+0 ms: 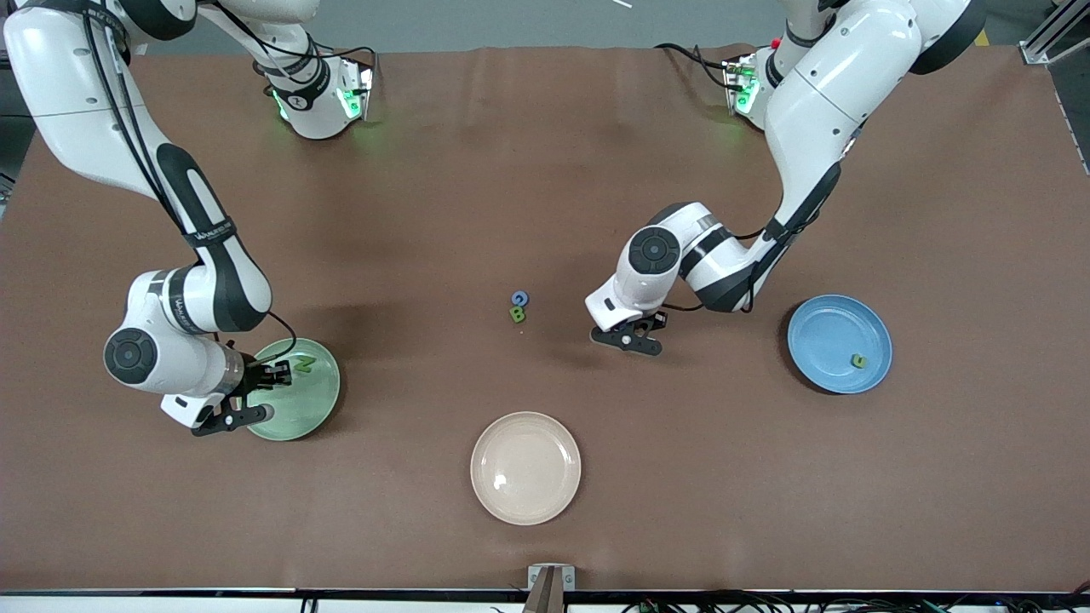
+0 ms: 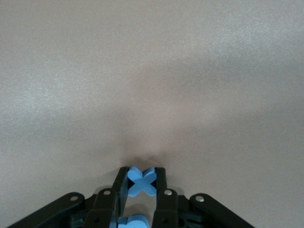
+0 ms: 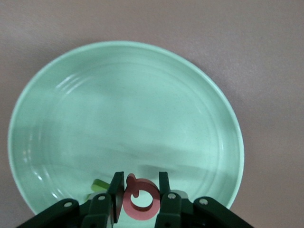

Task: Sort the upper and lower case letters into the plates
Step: 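Release the pink letter while the left gripper drops the x on the blue plate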

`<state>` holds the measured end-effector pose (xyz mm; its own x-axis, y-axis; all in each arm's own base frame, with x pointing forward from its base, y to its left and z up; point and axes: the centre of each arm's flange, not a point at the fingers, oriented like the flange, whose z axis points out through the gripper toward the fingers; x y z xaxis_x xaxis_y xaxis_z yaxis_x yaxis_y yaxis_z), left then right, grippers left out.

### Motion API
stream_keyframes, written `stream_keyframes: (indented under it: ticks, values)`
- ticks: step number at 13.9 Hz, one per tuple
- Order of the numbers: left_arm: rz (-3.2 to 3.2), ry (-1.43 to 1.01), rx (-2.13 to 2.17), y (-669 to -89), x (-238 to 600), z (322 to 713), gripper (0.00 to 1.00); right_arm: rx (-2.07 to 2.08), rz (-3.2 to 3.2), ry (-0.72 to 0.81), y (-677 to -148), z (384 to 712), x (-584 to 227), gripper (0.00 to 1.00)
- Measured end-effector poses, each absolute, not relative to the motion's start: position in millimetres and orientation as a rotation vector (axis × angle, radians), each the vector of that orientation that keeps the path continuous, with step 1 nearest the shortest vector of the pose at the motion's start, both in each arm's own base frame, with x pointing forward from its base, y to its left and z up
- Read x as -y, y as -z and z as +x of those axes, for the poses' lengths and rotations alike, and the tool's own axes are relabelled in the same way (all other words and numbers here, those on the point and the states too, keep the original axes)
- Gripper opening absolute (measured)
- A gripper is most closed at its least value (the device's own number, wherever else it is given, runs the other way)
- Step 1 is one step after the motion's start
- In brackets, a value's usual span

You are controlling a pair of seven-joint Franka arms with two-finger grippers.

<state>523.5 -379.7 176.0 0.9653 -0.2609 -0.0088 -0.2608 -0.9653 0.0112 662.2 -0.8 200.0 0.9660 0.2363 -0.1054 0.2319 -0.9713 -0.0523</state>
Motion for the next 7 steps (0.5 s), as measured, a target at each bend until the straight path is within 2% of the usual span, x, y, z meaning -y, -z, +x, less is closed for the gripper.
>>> stream_keyframes:
  ticks: [7]
  values:
    - [3.128, -0.023, 0.393, -196.9, 372.4, 536.5, 0.27, 0.337, -3.076, -0.119, -188.6, 665.3, 11.6, 0.33]
